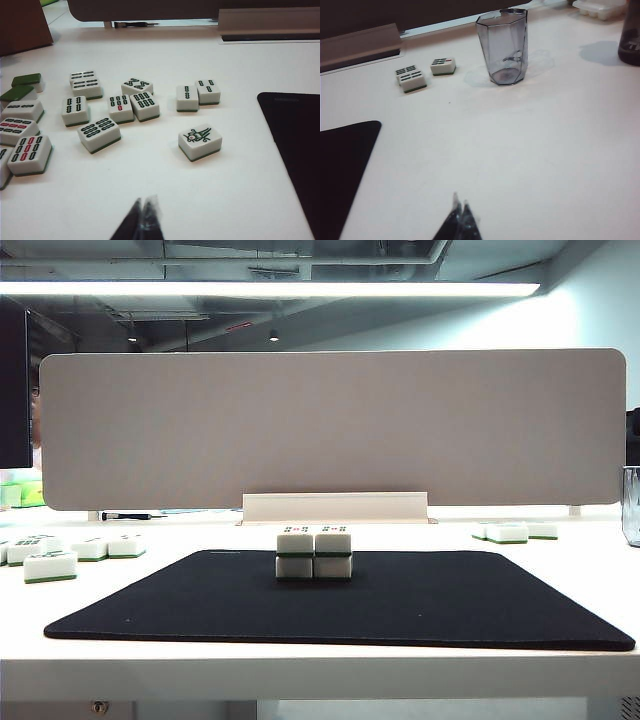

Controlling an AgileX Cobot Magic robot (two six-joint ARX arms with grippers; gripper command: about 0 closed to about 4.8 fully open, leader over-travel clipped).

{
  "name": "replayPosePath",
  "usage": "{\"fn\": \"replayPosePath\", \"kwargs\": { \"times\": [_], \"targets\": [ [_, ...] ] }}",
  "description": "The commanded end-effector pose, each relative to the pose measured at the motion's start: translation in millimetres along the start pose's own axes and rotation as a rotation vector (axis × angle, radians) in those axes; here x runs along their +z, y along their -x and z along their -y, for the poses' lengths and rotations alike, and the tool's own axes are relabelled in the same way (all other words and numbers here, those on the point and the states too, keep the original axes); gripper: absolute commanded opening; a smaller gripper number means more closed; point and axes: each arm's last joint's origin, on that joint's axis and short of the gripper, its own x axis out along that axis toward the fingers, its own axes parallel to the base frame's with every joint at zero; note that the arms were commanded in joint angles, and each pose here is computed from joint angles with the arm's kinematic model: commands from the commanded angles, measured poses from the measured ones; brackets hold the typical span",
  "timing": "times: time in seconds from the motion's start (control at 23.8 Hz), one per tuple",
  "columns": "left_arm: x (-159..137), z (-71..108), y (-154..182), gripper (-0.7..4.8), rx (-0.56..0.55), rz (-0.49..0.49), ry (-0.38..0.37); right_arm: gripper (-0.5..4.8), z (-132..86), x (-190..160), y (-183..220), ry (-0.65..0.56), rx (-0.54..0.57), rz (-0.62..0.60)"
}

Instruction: Arrange four mahjong tiles into a neat stack, creating two layers of paired tiles.

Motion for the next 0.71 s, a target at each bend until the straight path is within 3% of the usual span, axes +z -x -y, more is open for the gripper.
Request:
{"fn": "replayPosePath", "kwargs": {
  "times": [0.04,0.71],
  "targets": [
    [-1.0,0.0,0.0,-0.06,0.002,-0.011,0.002,-0.01,2.6,0.6,-1.3,-0.019,-0.02,0.041],
    [-1.0,0.0,0.0,-0.06,0.002,-0.01,0.002,-0.01,4.4,0.6,-1.4,0.005,-0.039,0.04]
  ]
}}
